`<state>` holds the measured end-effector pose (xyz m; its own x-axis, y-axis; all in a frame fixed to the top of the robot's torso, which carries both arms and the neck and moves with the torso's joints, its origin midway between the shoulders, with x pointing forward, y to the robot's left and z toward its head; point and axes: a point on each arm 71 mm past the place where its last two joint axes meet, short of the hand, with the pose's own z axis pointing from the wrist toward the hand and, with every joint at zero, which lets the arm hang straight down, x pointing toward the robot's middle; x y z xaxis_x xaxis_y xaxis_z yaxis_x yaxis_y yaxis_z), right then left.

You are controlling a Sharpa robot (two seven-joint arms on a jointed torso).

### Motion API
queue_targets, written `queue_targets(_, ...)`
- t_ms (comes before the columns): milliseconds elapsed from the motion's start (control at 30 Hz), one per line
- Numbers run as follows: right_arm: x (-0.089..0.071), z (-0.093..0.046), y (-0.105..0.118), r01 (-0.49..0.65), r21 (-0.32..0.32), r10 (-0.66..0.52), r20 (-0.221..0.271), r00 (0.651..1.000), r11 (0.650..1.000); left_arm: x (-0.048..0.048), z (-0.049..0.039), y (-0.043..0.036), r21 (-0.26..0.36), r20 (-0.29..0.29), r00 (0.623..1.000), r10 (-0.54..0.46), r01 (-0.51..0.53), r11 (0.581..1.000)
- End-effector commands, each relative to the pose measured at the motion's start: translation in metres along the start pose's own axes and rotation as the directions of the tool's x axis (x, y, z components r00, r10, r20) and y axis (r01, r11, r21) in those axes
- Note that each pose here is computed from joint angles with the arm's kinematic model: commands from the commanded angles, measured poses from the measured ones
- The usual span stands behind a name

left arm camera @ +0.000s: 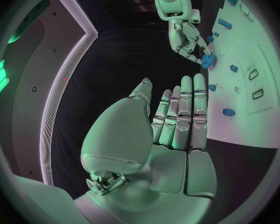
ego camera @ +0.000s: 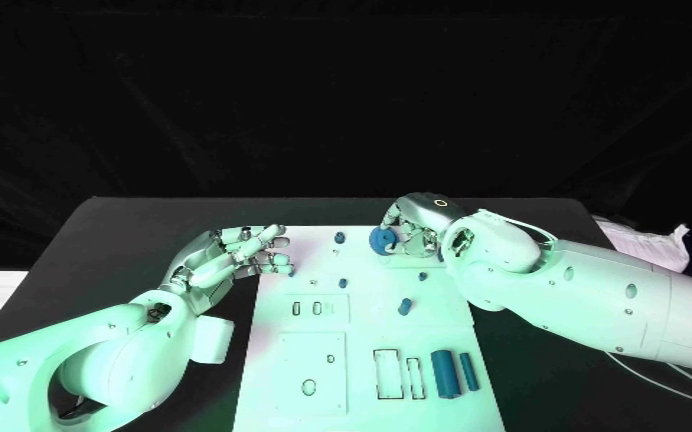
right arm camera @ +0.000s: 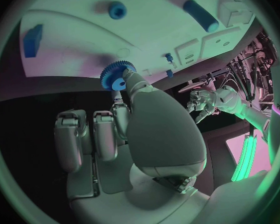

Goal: Assemble the parts on the task board

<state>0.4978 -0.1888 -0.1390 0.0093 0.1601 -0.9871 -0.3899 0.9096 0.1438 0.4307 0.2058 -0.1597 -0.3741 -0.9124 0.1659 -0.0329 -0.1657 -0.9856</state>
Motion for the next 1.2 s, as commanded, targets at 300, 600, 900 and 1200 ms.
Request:
queue_targets(300,0.004,0.017,0.053,0.011,-0.093,-0.007,0.045,0.999,0.996,0.0046,0.0014,-0.0003,0.001,-0.032,0.999,-0.015,0.016,1.0)
queue_targets(600,0.024,0.03,0.068,0.016,-0.105,-0.017,-0.008,1.0,0.994,0.0048,0.0019,-0.0001,0.0,-0.033,0.999,-0.016,0.016,1.0)
queue_targets(900,0.034,0.037,0.069,0.029,-0.088,-0.033,-0.045,0.998,0.996,0.0048,0.0019,0.0,0.0,-0.033,0.999,-0.016,0.016,1.0)
queue_targets(1200,0.036,0.039,0.069,0.032,-0.08,-0.036,-0.048,0.998,0.996,0.0047,0.0017,0.0,-0.001,-0.033,0.999,-0.016,0.016,1.0)
